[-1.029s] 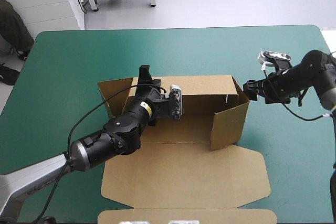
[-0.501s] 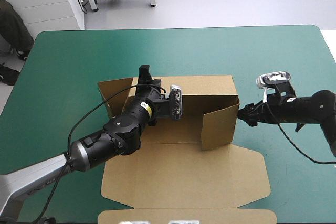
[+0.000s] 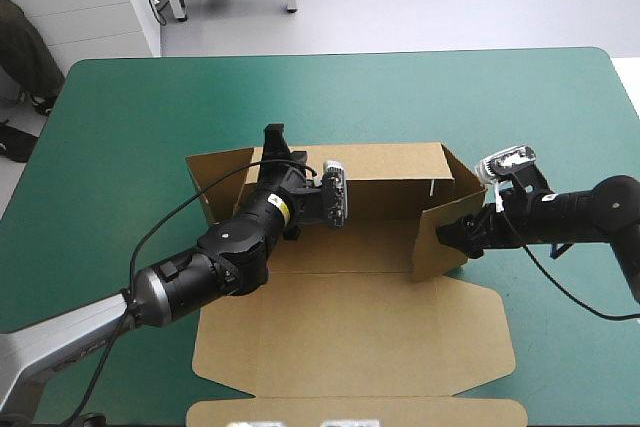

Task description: Fold the box

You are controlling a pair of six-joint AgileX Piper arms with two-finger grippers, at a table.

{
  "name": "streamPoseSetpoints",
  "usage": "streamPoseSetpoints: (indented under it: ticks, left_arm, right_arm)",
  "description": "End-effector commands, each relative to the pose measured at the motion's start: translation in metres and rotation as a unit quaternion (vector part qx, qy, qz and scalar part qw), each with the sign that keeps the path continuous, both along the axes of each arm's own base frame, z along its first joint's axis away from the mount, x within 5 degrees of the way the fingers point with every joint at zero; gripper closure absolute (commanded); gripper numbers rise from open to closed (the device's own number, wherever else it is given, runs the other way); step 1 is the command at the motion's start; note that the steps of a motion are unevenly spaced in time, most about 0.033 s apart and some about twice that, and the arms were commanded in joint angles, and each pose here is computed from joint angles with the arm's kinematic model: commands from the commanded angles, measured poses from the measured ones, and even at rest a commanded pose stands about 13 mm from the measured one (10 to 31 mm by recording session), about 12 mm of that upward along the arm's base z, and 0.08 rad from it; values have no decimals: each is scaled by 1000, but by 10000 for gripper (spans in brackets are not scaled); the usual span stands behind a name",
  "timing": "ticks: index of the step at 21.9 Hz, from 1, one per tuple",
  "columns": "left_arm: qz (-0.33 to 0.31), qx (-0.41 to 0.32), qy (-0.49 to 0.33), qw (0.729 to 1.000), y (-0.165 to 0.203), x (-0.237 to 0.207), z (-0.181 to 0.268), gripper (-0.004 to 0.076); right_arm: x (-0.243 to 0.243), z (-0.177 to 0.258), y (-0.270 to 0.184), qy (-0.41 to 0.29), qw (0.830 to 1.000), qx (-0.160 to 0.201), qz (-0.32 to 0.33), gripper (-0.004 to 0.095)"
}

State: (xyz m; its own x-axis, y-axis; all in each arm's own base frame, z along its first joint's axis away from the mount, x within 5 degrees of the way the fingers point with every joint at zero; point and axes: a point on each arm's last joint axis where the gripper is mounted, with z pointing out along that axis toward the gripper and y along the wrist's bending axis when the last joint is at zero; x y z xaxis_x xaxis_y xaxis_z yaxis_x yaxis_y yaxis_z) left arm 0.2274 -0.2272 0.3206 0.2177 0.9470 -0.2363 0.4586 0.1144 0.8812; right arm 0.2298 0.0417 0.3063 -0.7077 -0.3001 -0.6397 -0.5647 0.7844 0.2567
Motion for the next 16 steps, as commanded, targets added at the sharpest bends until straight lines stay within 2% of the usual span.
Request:
streamPoseSetpoints:
  ticks: [1, 4, 8, 10, 11, 16]
  left_arm:
    - [-9, -31, -15, 999, -1, -4, 16, 731]
    - [-4, -29, -15, 999, 0, -4, 16, 731]
    - [-16, -34, -14, 999, -2, -5, 16, 731]
    - [-21, -36, -14, 999, -3, -5, 16, 731]
    - [-22, -37, -14, 999, -3, -5, 16, 731]
    - [-23, -39, -13, 999, -4, -5, 16, 731]
  right_arm:
    - [9, 17, 8, -65, 995, 70, 7, 148]
    - [16, 12, 17, -62, 994, 91, 26, 148]
    - [17, 8, 29, -85, 993, 62, 60, 148]
    - [21, 6, 31, -104, 993, 28, 46, 151]
    - [24, 6, 30, -113, 993, 11, 29, 170]
    - [29, 8, 27, -140, 990, -3, -3, 326]
